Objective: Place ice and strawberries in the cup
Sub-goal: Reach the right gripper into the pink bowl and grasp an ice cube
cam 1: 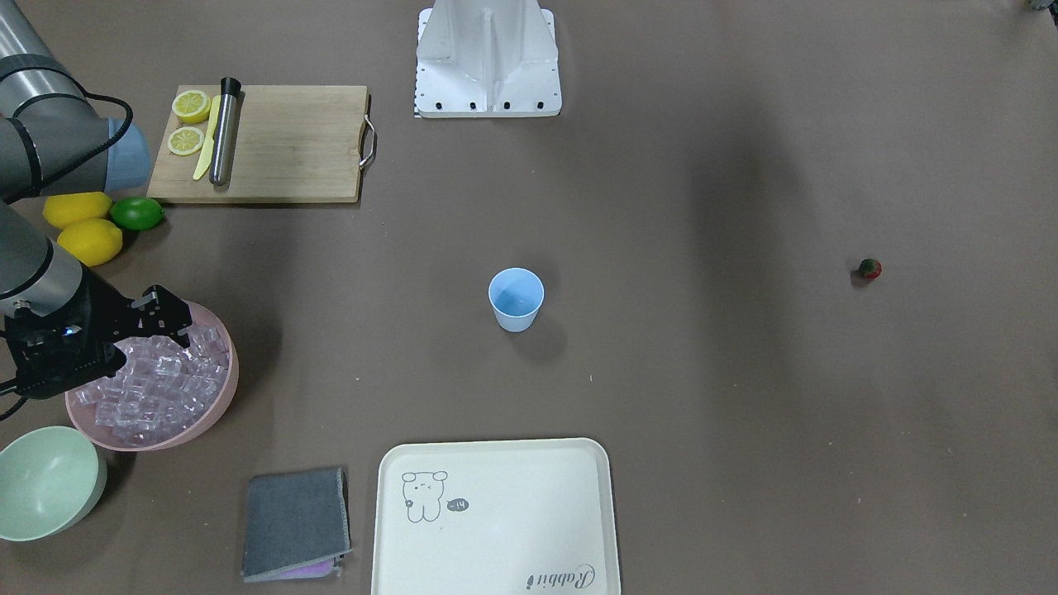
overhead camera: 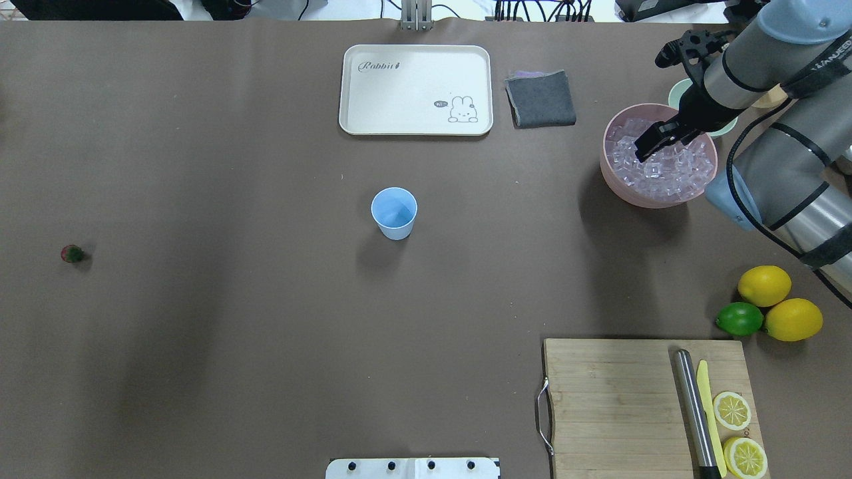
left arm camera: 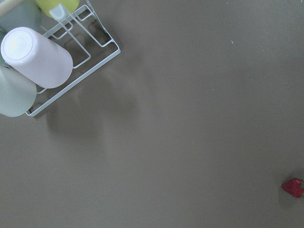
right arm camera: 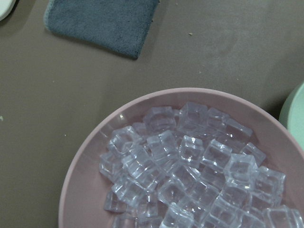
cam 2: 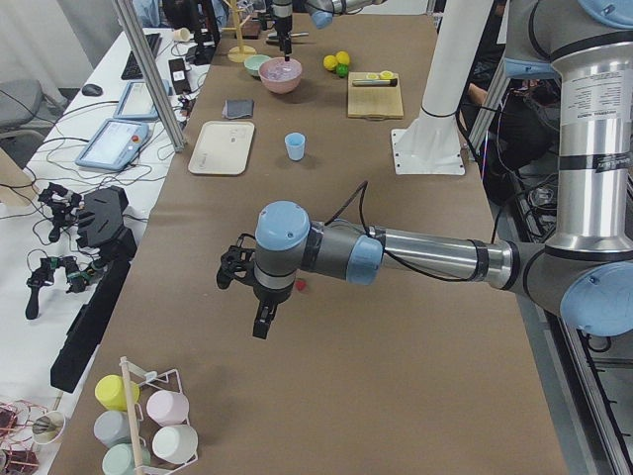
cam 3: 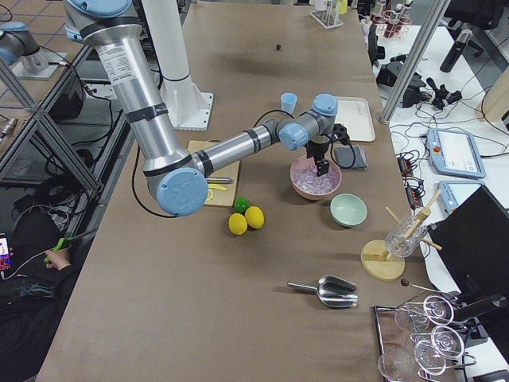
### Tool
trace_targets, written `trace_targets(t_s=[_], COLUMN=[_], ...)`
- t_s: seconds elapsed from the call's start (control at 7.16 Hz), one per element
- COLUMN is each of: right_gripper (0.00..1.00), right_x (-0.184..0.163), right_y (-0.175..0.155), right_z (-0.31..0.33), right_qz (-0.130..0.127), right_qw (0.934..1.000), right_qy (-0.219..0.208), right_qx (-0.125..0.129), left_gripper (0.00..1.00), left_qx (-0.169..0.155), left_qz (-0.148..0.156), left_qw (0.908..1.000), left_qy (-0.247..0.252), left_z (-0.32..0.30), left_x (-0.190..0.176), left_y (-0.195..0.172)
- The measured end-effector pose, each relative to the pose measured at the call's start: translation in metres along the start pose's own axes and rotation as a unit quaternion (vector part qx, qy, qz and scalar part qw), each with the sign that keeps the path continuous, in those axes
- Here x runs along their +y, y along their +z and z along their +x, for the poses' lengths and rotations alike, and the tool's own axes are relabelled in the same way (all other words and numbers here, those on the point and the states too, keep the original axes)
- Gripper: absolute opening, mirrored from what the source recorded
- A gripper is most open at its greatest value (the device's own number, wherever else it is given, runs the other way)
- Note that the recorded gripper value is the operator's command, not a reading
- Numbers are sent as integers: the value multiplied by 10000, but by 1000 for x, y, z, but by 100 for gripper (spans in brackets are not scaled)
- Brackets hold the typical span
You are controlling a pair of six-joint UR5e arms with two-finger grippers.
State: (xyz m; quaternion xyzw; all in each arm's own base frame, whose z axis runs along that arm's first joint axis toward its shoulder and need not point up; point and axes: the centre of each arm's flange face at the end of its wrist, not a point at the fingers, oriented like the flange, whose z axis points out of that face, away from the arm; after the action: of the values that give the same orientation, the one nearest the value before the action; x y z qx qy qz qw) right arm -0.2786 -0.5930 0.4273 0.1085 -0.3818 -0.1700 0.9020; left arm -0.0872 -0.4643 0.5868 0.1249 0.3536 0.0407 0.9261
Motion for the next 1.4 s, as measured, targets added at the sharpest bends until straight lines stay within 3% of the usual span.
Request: trace_targets(t_s=[0.84, 0.98, 1.26, 1.4], right_gripper=[84, 79, 54, 34], right_x=[9, 11, 12, 13], right_y=[43, 45, 48, 49], right_z=[-2, 0, 2, 3], right_qz=[-265, -287, -319, -327], right_qw=[9994, 9993, 9992, 9992], right_qy=[-66, -57, -34, -26], right_qx=[213, 223, 236, 239], left_gripper=[98, 98, 98, 98], left_qx=[27, 33, 39, 43], left_qz=[26, 27, 22, 17], left_qw=[10000, 10000, 10000, 10000], left_qy=[20, 21, 24, 23], left_z=[2, 2, 2, 2], left_x=[-2, -2, -1, 0], left_y=[-2, -2, -1, -1])
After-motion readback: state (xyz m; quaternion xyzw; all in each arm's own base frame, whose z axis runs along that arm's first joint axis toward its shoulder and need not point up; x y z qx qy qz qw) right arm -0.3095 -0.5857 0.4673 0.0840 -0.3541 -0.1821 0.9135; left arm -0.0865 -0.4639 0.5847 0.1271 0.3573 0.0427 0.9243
